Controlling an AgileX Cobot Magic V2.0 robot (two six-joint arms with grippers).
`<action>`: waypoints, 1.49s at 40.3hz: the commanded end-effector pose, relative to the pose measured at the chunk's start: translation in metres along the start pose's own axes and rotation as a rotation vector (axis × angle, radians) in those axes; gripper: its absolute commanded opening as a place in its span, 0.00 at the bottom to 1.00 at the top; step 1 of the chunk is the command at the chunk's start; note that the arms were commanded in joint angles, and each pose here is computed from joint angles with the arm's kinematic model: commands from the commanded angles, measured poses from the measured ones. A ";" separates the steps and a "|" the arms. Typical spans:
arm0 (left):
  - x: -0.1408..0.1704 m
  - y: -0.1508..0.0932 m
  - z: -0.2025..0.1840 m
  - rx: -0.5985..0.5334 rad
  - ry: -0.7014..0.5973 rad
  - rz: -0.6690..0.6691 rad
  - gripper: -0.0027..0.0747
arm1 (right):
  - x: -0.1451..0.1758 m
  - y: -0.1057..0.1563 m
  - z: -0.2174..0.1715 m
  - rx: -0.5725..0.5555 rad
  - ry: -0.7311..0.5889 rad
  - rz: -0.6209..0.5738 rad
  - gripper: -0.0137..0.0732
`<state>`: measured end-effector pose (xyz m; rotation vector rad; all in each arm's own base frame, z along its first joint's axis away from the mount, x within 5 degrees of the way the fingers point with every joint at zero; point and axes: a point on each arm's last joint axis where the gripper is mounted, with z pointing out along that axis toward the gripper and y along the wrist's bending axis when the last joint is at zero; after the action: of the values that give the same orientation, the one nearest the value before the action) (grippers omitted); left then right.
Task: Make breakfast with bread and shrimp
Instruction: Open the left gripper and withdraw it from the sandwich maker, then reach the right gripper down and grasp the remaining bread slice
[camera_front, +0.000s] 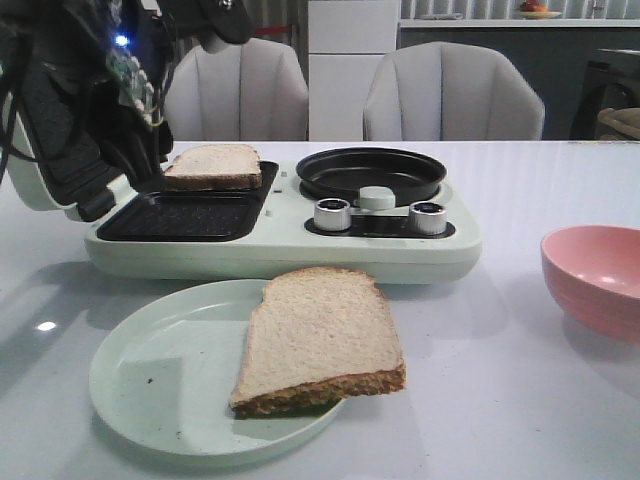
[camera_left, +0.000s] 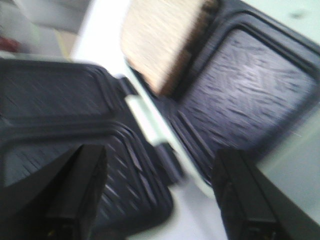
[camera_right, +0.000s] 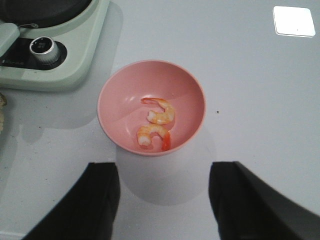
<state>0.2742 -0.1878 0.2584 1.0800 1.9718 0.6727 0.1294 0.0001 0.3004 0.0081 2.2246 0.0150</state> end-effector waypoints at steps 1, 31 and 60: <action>0.004 0.007 -0.037 0.115 0.049 -0.115 0.68 | -0.016 0.000 -0.006 -0.002 -0.100 0.001 0.74; 0.104 0.014 -0.175 0.642 -0.253 -0.549 0.68 | -0.016 0.000 -0.006 -0.002 -0.101 0.001 0.74; 0.121 0.023 -0.193 0.605 -0.415 -0.547 0.68 | -0.003 0.065 0.068 -0.487 0.341 0.203 0.74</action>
<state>0.0814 -0.0827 0.3232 0.8723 2.0985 -0.3973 0.1710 0.0533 0.2548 -0.0352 2.5602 0.6205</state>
